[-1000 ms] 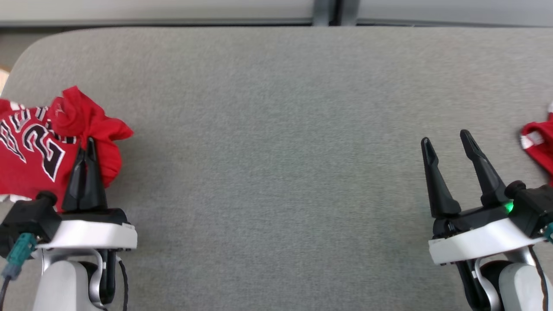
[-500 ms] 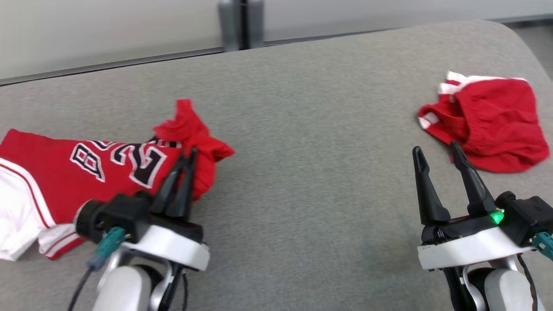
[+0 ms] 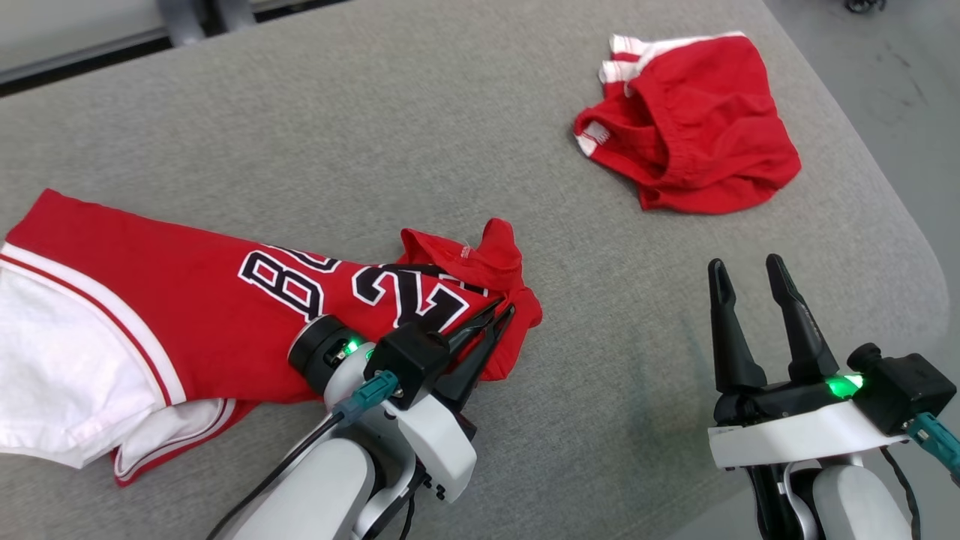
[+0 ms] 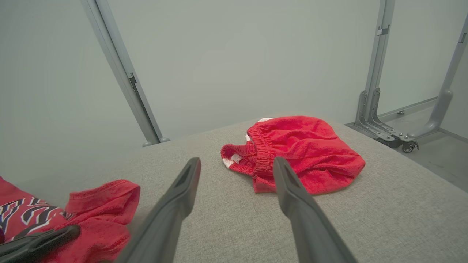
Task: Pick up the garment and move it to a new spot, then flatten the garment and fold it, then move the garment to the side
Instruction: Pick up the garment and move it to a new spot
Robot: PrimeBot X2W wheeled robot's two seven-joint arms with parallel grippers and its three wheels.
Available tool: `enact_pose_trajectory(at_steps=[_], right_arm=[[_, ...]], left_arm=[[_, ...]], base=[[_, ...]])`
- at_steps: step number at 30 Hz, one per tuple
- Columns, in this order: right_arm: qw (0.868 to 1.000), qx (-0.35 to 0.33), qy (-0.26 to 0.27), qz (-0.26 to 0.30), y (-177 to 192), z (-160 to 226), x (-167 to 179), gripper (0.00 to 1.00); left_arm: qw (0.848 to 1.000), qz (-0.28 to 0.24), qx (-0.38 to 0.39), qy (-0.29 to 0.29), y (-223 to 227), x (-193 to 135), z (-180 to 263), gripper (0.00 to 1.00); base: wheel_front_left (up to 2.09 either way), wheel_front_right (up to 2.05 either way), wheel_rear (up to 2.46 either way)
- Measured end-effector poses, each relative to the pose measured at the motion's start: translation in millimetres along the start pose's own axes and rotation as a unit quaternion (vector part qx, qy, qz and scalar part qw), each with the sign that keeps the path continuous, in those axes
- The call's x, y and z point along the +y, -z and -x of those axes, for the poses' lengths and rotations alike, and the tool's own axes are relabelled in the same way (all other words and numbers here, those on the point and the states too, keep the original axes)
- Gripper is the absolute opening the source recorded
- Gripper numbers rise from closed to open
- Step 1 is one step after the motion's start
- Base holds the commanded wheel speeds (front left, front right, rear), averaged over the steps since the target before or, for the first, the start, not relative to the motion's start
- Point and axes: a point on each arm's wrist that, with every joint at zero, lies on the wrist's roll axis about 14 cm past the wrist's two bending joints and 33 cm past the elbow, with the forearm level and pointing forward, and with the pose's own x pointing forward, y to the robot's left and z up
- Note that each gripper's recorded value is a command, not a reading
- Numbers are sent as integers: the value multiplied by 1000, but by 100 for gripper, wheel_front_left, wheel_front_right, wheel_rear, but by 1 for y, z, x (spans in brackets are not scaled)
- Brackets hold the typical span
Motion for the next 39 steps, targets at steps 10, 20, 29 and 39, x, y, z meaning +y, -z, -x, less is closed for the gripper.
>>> enact_pose_trajectory(at_steps=[10,20,29,39], right_arm=[[1000,12,19,11,14,-7,-13,100],[998,2,-48,27,6,-30,27,100],[993,-2,-114,29,-4,-42,70,100],[988,7,-153,32,-7,-31,93,100]], left_arm=[[999,2,-16,39,7,-5,-16,100],[983,-6,-119,-138,-51,80,40,100],[921,-40,-152,-357,-74,164,163,100],[871,-58,-153,-463,-76,163,264,100]], base=[[0,0,0],[0,0,0],[0,0,0],[0,0,0]])
